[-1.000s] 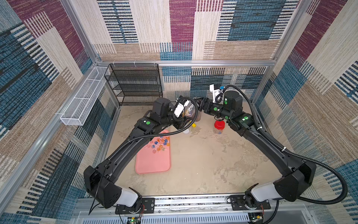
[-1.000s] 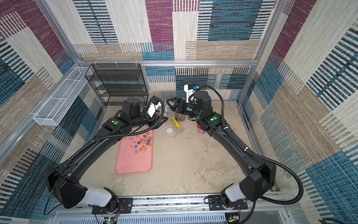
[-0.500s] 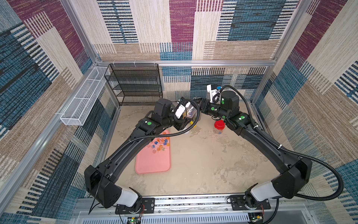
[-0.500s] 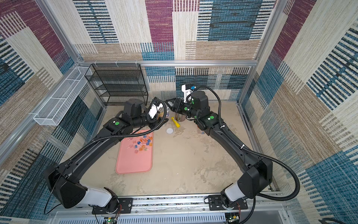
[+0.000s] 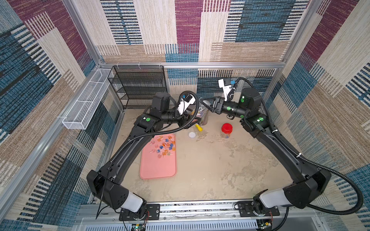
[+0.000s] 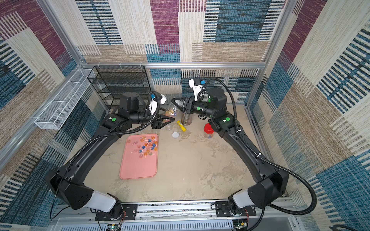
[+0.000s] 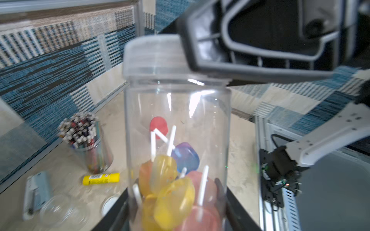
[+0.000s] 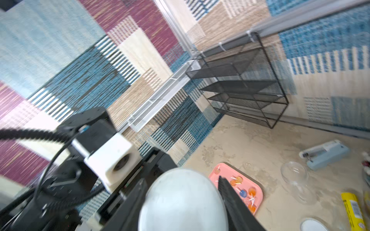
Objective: Pour the candies out of the jar
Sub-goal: Unscrew the lid from the jar.
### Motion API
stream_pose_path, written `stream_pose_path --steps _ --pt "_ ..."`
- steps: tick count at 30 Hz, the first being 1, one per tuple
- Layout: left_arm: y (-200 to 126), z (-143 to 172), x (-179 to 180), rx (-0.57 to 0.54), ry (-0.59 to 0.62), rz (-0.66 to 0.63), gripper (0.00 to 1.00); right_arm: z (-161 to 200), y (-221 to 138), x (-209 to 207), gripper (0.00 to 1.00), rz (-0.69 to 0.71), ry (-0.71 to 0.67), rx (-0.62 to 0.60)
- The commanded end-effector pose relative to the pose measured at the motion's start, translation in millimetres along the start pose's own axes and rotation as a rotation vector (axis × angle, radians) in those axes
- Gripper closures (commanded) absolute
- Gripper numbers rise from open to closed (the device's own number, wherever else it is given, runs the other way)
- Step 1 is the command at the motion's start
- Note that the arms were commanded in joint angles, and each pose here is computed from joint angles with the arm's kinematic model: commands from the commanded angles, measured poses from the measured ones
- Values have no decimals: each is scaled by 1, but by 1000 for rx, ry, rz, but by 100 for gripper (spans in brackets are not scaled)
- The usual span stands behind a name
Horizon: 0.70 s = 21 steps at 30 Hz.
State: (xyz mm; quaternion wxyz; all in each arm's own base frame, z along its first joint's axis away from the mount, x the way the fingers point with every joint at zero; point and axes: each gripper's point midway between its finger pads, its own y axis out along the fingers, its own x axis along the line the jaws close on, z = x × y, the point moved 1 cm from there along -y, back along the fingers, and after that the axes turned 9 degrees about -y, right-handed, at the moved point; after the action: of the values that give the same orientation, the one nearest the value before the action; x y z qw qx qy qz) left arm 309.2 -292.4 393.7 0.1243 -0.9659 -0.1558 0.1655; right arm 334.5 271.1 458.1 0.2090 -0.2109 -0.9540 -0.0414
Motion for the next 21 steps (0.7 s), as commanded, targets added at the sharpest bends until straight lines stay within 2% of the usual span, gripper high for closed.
stream_pose_path --steps 1,4,15,17,21 --pt "-15 -14 -62 -39 51 369 100 1 -11 32 74 -174 -134 33" --pt "-18 -15 -69 -37 40 420 100 5 -18 38 75 -204 -158 53" --pt "-14 -9 -62 -20 15 383 100 5 -19 34 73 -194 -155 60" --pt "-13 -8 -59 -18 14 358 100 1 -19 31 62 -173 -142 50" --pt "-9 -4 -49 -17 8 296 100 -9 -18 22 26 -110 -115 23"
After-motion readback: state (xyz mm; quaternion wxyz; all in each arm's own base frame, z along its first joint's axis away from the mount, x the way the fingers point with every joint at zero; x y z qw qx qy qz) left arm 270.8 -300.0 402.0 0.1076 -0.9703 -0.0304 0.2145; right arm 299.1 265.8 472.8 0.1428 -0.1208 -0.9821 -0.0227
